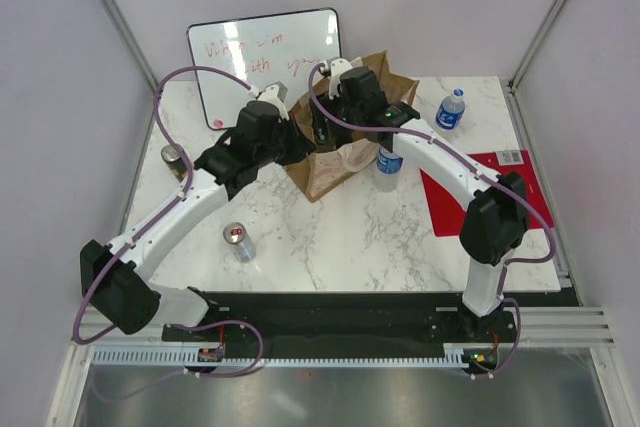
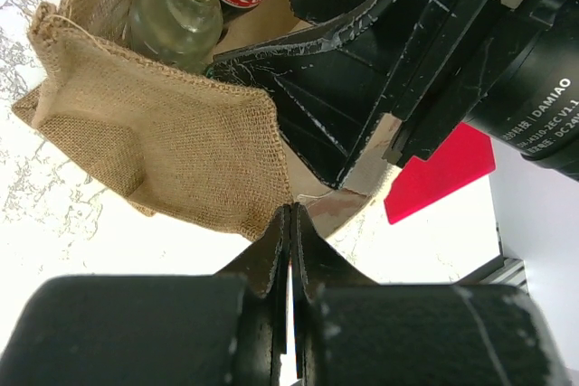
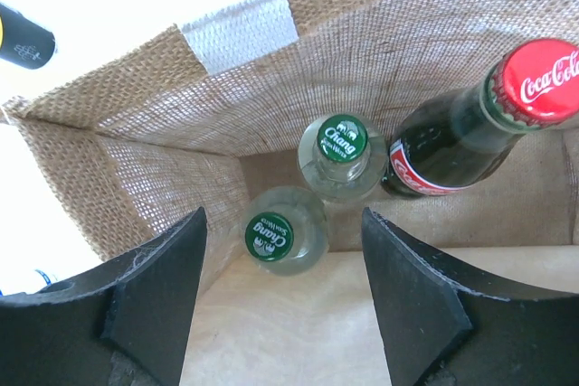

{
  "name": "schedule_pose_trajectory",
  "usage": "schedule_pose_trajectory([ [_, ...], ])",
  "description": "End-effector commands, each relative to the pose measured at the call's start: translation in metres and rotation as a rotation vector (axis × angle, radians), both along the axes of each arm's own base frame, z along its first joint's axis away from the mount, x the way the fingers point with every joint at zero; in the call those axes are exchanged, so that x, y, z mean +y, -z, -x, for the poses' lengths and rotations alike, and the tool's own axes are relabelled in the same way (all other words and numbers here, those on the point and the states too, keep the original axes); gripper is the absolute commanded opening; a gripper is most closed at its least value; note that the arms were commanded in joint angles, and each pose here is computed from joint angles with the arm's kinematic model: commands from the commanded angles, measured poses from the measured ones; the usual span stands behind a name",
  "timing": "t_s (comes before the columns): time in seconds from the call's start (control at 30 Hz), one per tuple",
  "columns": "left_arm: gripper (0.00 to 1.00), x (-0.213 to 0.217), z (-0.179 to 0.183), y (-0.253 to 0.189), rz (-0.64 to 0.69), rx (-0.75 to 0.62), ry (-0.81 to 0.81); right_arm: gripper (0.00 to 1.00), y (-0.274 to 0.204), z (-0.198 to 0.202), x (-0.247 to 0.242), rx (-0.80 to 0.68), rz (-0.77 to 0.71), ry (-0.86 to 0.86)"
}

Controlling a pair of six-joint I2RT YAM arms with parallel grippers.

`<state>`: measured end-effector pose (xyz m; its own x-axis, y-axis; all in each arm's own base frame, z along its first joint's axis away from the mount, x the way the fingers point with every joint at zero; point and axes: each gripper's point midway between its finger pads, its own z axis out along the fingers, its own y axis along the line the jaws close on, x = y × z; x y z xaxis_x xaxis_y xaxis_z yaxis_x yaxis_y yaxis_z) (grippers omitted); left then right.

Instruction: Place the beverage into the canvas bag

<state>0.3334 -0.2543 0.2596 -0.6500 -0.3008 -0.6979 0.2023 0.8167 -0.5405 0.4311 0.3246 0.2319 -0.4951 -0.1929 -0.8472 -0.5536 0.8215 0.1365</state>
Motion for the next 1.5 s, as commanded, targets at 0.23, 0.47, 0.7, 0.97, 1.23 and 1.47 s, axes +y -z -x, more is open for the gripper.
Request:
schedule_pose_trajectory([
  [0.23,0.06,0.002,-0.001,-0.042,0.061,-0.09,-0.009,0.75,-0.106,0.007,-0.014,-0.168,-0.112,0.062],
  [0.47,0.5,0.008,0.006,-0.053,0.064,-0.11,-0.009,0.77,-0.148,0.03,-0.052,-0.219,-0.11,0.155],
  [0.7,0.69,0.022,0.023,-0.064,0.019,-0.149,0.016,0.78,-0.115,0.073,-0.104,-0.16,0.013,0.223],
  [0.97,0.95,0.05,0.058,-0.061,-0.084,-0.203,0.074,0.76,-0.048,0.085,-0.147,-0.03,0.134,0.27],
  [1.23,0.96,0.074,0.093,-0.042,-0.211,-0.266,0.18,0.8,0.0,0.069,-0.155,0.002,0.171,0.228],
  [1.47,0.96,0.084,0.095,-0.003,-0.274,-0.289,0.184,0.81,0.038,0.041,-0.154,-0.02,0.151,0.203],
])
